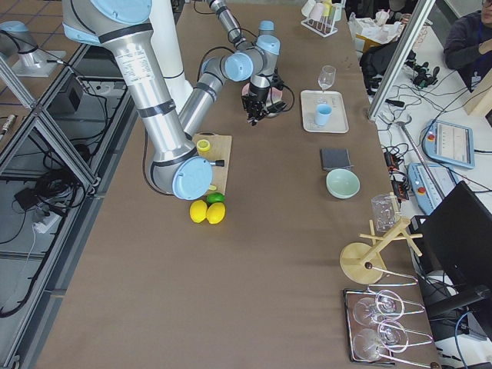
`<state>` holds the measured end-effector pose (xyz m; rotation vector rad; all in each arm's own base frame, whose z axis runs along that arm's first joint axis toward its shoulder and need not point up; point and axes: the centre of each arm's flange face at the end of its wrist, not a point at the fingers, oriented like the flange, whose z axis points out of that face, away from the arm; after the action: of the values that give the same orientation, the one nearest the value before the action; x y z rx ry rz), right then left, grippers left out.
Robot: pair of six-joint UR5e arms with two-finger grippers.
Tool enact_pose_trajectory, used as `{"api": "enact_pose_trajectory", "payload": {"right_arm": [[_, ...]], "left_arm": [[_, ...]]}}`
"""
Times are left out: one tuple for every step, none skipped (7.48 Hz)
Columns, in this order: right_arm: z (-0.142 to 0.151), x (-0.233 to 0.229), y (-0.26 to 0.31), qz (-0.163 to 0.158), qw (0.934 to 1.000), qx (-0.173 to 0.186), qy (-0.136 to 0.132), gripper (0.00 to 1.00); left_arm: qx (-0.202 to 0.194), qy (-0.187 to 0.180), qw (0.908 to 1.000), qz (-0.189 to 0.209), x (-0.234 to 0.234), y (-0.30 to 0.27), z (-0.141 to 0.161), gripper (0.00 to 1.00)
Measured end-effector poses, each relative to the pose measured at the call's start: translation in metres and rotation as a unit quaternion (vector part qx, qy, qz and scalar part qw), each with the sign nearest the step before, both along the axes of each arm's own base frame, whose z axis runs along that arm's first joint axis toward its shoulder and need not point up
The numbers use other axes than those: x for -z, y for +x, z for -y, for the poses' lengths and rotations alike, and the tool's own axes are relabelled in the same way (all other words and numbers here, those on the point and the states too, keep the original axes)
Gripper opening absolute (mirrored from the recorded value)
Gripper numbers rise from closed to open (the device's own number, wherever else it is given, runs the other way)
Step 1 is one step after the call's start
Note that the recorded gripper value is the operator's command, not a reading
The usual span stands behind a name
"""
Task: Put ice in cup with scoop
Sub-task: 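Hold the pink bowl rim with the left gripper while lifting the scoop with the right, then swing the right arm over and dip the scoop into the ice cubes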
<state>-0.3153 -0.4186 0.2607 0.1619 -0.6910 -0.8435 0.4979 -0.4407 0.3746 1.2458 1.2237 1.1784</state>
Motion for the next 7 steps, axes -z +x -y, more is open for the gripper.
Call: {"api": "enact_pose_trajectory", "payload": {"right_arm": [[-0.005,0.013,0.000,0.002,1.0000,0.004,0.003,0.00],[-0.009,0.031,-0.002,0.001,0.9999,0.010,0.008,0.00],[-0.015,0.048,-0.010,-0.014,0.9995,0.022,0.020,0.00],[-0.023,0.065,-0.020,-0.040,0.9979,0.038,0.034,0.00],[-0.034,0.077,-0.029,-0.063,0.9955,0.058,0.039,0.00],[-0.047,0.084,-0.037,-0.086,0.9923,0.083,0.033,0.00],[-0.058,0.089,-0.043,-0.110,0.9886,0.101,0.017,0.00]], "left_arm": [[-0.001,0.000,1.0000,0.000,0.000,0.000,0.000,0.98],[-0.001,0.000,1.0000,0.001,-0.001,0.001,-0.001,0.98],[-0.002,0.000,1.0000,0.001,-0.002,0.001,-0.002,0.98],[-0.002,-0.001,1.0000,0.001,-0.002,0.001,-0.002,0.98],[-0.003,-0.001,1.0000,0.001,-0.002,0.002,-0.003,0.98],[-0.003,0.000,1.0000,0.001,-0.003,0.002,-0.003,0.98],[-0.004,-0.001,1.0000,0.002,-0.004,0.002,-0.004,0.98]]}}
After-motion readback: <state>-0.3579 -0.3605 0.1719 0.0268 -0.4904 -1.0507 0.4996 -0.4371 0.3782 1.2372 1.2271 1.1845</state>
